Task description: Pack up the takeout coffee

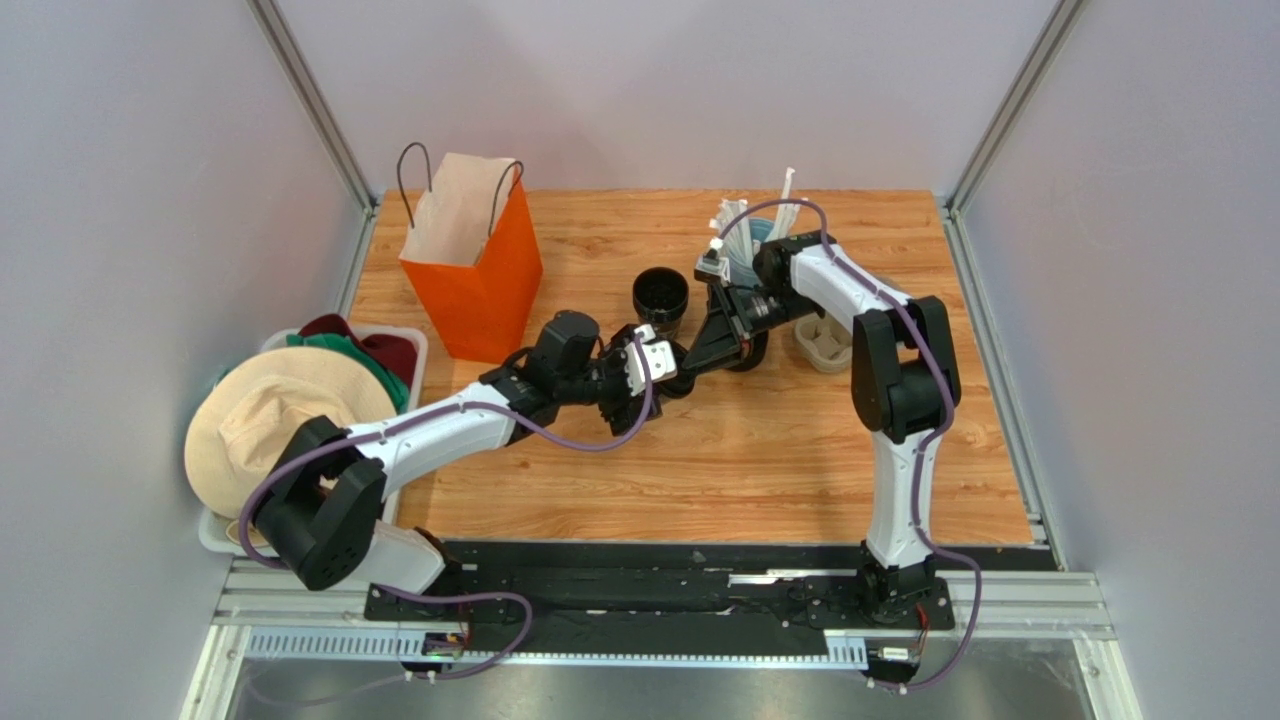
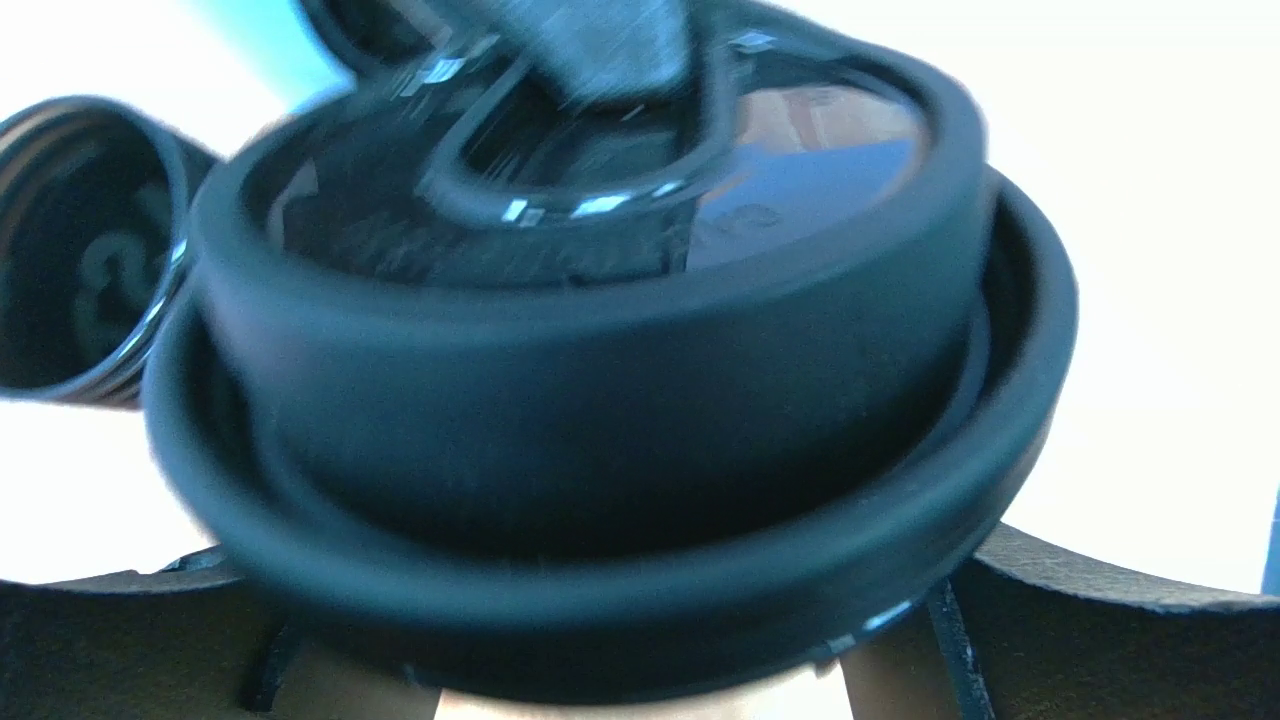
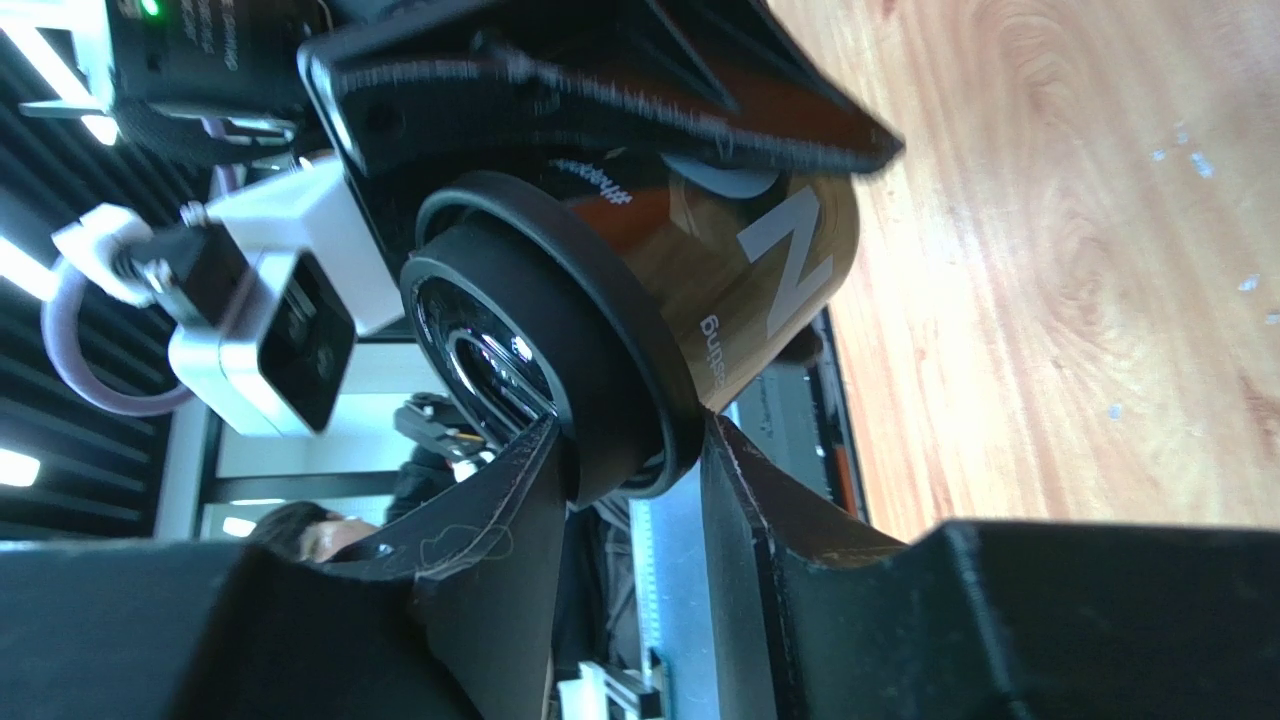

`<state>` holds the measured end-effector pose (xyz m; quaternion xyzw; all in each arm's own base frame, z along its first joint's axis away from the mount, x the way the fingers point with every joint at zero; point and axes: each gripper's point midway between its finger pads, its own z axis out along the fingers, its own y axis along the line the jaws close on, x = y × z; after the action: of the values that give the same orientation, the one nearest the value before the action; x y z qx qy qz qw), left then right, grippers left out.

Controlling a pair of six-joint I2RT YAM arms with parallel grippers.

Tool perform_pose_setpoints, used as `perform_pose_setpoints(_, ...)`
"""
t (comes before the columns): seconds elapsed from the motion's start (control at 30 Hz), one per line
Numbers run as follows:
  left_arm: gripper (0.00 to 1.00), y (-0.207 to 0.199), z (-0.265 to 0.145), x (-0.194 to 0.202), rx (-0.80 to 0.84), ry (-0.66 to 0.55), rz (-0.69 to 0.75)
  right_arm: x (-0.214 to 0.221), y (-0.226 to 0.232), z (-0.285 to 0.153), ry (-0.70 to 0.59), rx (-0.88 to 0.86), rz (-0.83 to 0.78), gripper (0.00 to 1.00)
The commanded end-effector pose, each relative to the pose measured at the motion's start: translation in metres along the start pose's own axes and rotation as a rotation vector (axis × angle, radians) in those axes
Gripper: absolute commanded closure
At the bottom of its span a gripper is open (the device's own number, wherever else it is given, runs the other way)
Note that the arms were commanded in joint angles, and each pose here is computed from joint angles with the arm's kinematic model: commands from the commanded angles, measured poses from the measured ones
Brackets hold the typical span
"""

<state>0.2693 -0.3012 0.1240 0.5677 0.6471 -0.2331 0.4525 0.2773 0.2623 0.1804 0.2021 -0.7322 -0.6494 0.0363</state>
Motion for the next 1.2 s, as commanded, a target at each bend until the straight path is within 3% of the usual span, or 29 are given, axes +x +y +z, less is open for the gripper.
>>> perform_pose_setpoints(0.0,0.14,-0.019,0.009,-0.020,0.081,-0.081,0.029,-0.005,0.019,0.006,-0.029,-0.099,-0.006,0.61)
perform_pose_setpoints(0.33,0.14,-0.017,0.011,-0.018,0.066,-0.068,0.026,-0.001,0.017,0.007,-0.022,-0.075,-0.007,0.66)
perform_pose_setpoints(0.67,0.13,-0.009,0.009,-0.016,0.022,-0.050,0.039,-0.004,0.020,-0.002,-0.048,-0.072,-0.014,0.85)
perform_pose_setpoints(0.87,0.12,-0.003,0.007,-0.016,-0.011,-0.041,0.044,-0.001,0.013,-0.004,-0.040,-0.034,0.000,0.87)
perform_pose_setpoints(1.07,0.12,0.002,0.002,-0.022,-0.037,-0.053,0.062,0.003,0.002,-0.008,-0.029,0.024,0.008,0.99)
perform_pose_setpoints(1.17,0.11,0.003,0.000,-0.024,-0.043,-0.054,0.068,0.004,0.000,-0.010,-0.021,0.060,0.008,0.98)
